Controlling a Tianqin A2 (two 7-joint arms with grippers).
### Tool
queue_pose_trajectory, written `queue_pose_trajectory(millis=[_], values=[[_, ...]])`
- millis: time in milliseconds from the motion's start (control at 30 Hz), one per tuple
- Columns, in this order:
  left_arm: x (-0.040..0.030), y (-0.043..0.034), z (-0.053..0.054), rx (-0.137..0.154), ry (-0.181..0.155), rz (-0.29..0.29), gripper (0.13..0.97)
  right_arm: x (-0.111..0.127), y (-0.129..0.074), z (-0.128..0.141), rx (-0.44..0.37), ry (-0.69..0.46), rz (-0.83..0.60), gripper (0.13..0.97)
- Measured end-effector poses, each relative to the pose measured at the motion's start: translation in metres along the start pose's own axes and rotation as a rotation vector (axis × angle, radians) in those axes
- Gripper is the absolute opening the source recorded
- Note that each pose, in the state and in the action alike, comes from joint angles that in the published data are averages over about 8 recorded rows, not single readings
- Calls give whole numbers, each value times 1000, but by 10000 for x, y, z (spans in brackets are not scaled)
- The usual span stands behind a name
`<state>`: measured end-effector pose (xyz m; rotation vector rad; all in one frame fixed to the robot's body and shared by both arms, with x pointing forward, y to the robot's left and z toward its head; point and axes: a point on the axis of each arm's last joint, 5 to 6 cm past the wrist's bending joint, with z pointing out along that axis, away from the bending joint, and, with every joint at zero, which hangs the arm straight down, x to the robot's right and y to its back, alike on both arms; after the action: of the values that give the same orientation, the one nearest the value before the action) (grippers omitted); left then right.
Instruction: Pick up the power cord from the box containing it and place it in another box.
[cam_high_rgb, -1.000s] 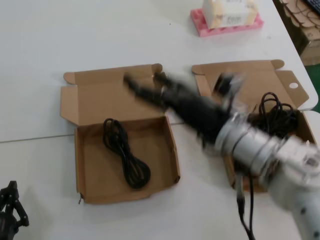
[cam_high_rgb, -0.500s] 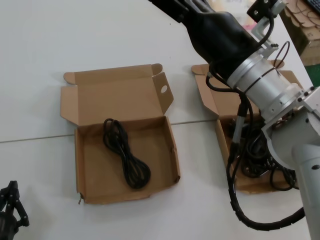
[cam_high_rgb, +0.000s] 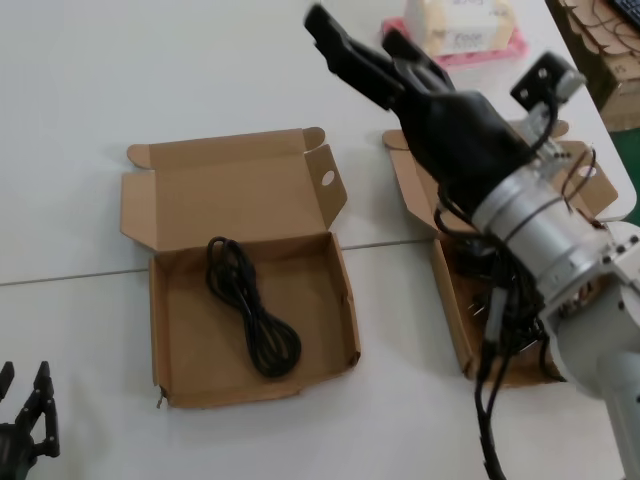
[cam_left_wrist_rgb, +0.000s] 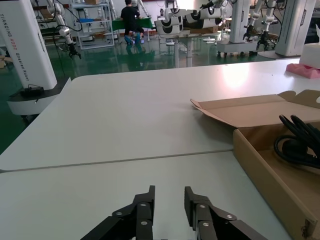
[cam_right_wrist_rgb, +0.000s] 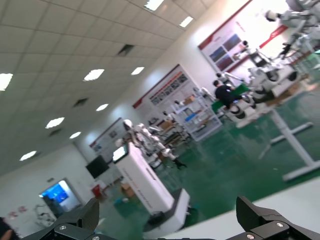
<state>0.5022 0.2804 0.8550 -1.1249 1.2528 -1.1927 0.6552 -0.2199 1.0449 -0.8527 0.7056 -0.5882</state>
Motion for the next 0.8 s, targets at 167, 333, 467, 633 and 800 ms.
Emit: queue_pose_trajectory(millis=[167, 333, 467, 633, 800], values=[[0, 0, 0, 0, 0, 0, 292, 57, 114, -166, -15, 57, -2, 962], [0, 0, 0, 0, 0, 0, 356, 105, 224, -340, -32, 113, -5, 966], [0, 0, 0, 0, 0, 0, 452, 137, 307, -480, -45, 158, -9, 966], [0, 0, 0, 0, 0, 0, 548, 169, 404, -655, -62, 211, -14, 966], [0, 0, 0, 0, 0, 0, 674, 193, 496, -834, -80, 264, -21, 966]])
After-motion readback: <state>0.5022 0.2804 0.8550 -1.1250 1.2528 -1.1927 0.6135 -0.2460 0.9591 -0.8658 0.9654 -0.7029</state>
